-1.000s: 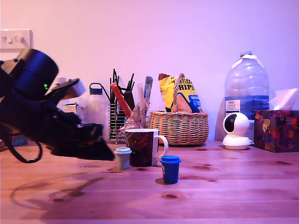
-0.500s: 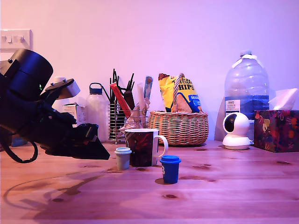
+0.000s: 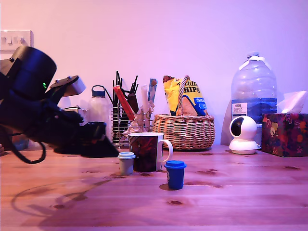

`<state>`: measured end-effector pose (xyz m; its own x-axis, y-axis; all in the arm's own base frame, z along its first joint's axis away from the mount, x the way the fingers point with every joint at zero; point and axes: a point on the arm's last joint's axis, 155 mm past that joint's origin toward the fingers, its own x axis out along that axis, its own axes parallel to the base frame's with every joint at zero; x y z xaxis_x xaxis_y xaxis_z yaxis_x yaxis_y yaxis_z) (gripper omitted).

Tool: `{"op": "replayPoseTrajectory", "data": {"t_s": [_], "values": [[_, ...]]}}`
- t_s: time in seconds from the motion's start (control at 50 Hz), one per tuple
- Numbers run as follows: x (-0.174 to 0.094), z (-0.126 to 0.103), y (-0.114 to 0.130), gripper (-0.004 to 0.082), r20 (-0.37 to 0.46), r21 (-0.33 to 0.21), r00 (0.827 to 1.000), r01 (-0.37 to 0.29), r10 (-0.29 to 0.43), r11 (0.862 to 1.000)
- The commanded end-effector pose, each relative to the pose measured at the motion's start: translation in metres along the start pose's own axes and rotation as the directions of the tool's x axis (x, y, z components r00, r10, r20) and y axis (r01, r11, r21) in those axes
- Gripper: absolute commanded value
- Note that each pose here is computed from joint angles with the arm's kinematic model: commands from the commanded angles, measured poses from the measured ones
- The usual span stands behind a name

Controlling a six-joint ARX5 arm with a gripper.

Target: Pick up the coffee capsules from the table one by one and drop them inside the nearest coffee cup

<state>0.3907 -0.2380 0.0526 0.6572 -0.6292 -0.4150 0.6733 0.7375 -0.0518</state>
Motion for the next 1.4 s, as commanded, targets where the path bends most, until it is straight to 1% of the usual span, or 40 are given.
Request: {"op": "replayPoseTrajectory", "data": {"t_s": [0.0, 0.12, 0.2, 0.3, 0.54, 0.86, 1.1, 1.38], "values": [[0.004, -0.025, -0.005, 0.0500, -0.048, -0.014, 0.999, 0.014, -0.015, 1.000], [0.008, -0.032, -0.007, 0.0500, -0.060, -0.016, 0.998, 0.020, -0.021, 1.000], [0.010, -0.033, -0.007, 0.0500, -0.055, -0.015, 0.998, 0.021, -0.021, 1.000], [0.013, -0.028, -0.006, 0.0500, -0.031, -0.009, 0.999, 0.019, -0.020, 1.000], [0.021, -0.026, -0.005, 0.0500, -0.028, -0.010, 0.999, 0.021, -0.022, 1.000], [0.031, -0.017, -0.003, 0.0498, -0.011, -0.003, 1.000, 0.024, -0.024, 1.000], [0.043, -0.025, -0.006, 0.0498, -0.036, -0.006, 0.999, 0.036, -0.036, 0.999], [0.053, -0.026, -0.006, 0.0498, -0.039, -0.004, 0.998, 0.039, -0.039, 0.999]]}}
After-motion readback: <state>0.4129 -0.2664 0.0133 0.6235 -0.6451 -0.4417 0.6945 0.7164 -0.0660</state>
